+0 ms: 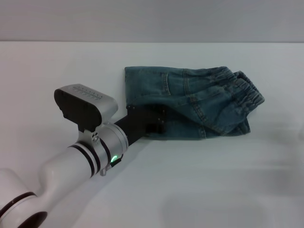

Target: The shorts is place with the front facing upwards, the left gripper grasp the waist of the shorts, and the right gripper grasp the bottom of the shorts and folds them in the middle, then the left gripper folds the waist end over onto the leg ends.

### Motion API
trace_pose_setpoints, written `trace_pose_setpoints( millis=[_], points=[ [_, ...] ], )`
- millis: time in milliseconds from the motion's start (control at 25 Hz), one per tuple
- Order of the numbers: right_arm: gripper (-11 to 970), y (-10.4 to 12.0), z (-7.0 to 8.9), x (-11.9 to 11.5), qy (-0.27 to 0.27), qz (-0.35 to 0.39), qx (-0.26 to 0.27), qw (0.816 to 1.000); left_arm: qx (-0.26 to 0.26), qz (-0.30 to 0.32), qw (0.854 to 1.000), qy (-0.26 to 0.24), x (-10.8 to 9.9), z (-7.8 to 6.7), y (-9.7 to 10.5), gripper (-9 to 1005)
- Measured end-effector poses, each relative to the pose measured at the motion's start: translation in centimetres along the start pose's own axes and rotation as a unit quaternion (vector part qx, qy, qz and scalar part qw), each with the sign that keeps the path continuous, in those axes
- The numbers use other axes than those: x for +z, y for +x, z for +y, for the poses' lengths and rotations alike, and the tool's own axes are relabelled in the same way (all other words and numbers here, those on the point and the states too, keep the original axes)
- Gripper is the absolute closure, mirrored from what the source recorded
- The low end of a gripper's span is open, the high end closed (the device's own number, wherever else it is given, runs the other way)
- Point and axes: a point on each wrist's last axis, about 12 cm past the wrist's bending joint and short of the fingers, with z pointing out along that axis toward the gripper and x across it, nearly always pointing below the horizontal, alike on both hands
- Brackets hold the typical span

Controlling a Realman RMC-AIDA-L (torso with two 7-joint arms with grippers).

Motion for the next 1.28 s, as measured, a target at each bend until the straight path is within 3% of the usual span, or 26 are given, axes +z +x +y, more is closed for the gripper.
trace_pose_setpoints(
  millis=[480,520,560,720,800,880,920,960,1000,1080,1160,1280],
  points=[
    [943,0.0,0.0,0.0,-0.001,0.001,0.002,1.000,-0.003,0.004,1.000,0.002,-0.1,0.0,0.2,997],
    [938,0.0,0.1,0.0,-0.001,0.001,0.002,1.000,-0.010,0.006,1.000,0.003,-0.6,-0.3,0.7,997],
    [932,0.1,0.1,0.1,-0.001,0.002,0.002,1.000,-0.020,-0.031,0.999,0.012,-2.7,-2.0,1.3,997],
    [911,0.2,0.5,0.1,-0.009,0.003,-0.005,1.000,-0.015,-0.054,0.998,-0.005,-4.0,-2.3,1.4,996],
    [900,0.2,0.8,0.0,-0.017,-0.004,-0.027,0.999,0.014,-0.113,0.991,-0.066,-5.8,-0.9,1.0,996],
    [890,0.2,1.0,-0.5,-0.023,-0.031,-0.069,0.997,0.014,-0.113,0.991,-0.066,-5.8,-0.9,1.0,996],
    [884,0.1,0.9,-0.8,-0.025,-0.053,-0.091,0.994,0.048,-0.149,0.976,-0.154,-7.3,2.4,0.3,996],
    [879,0.0,0.8,-1.1,-0.026,-0.072,-0.102,0.992,0.042,-0.148,0.970,-0.190,-7.8,4.4,0.2,996],
    [874,-0.2,0.7,-1.4,-0.026,-0.095,-0.109,0.989,0.040,-0.147,0.967,-0.204,-8.0,5.3,0.1,996],
    [863,-0.7,0.2,-1.9,-0.016,-0.133,-0.098,0.986,0.040,-0.147,0.967,-0.204,-8.0,5.3,0.1,996],
    [852,-0.9,-0.3,-2.1,0.000,-0.153,-0.083,0.985,0.038,-0.140,0.956,-0.253,-9.3,7.8,0.7,996],
    [836,-1.0,-0.9,-1.9,0.022,-0.160,-0.067,0.985,0.050,-0.143,0.952,-0.267,-10.0,8.5,1.5,996]
  ],
)
